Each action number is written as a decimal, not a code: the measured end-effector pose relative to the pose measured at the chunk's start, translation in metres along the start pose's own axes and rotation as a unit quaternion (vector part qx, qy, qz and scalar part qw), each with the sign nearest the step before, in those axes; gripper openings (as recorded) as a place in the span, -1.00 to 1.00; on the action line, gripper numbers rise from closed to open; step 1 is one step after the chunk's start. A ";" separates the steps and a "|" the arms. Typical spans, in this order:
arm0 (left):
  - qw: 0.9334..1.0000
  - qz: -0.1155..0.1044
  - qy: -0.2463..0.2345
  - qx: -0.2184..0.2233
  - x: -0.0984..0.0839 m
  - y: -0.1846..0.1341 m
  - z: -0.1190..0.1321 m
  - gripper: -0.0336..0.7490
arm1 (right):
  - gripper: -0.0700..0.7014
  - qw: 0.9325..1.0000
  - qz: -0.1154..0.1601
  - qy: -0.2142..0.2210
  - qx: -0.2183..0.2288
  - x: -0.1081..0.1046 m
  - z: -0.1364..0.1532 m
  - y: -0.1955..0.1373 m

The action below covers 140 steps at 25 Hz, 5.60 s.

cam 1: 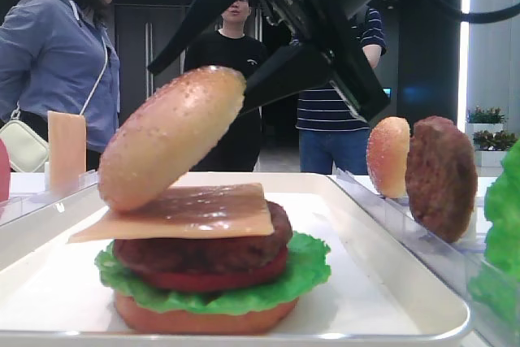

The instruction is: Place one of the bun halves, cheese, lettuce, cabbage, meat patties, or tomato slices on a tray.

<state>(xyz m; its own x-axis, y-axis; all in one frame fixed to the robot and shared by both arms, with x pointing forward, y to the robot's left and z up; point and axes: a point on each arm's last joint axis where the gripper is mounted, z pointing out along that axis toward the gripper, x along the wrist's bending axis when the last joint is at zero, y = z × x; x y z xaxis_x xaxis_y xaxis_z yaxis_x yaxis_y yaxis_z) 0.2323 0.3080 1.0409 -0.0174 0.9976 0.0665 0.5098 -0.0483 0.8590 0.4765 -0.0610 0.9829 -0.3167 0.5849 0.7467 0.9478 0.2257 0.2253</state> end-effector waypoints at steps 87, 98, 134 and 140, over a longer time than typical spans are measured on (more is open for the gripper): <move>1.000 0.000 0.000 0.000 0.000 0.000 0.000 0.86 | 0.54 0.890 0.097 -0.442 -0.058 -0.063 -0.257 -0.037; 1.000 0.000 0.000 0.000 0.000 0.000 0.000 0.86 | 0.54 0.886 0.085 -0.448 -0.084 -0.044 -0.241 -0.128; 1.000 0.000 0.000 0.000 0.000 0.000 0.000 0.86 | 0.54 0.800 -0.078 -0.453 -0.385 -0.013 -0.213 -0.273; 1.000 0.000 0.000 0.000 0.000 0.000 0.000 0.86 | 0.54 0.800 -0.078 -0.453 -0.386 -0.013 -0.213 -0.273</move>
<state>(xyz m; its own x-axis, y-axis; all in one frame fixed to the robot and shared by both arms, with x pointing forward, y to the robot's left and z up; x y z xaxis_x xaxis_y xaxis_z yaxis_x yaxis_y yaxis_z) 0.2323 0.3080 1.0409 -0.0174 0.9976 0.0665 0.5098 -0.0483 0.8590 0.2295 -0.2957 1.0451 0.0009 1.0000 -0.0093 0.5242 0.0074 0.8516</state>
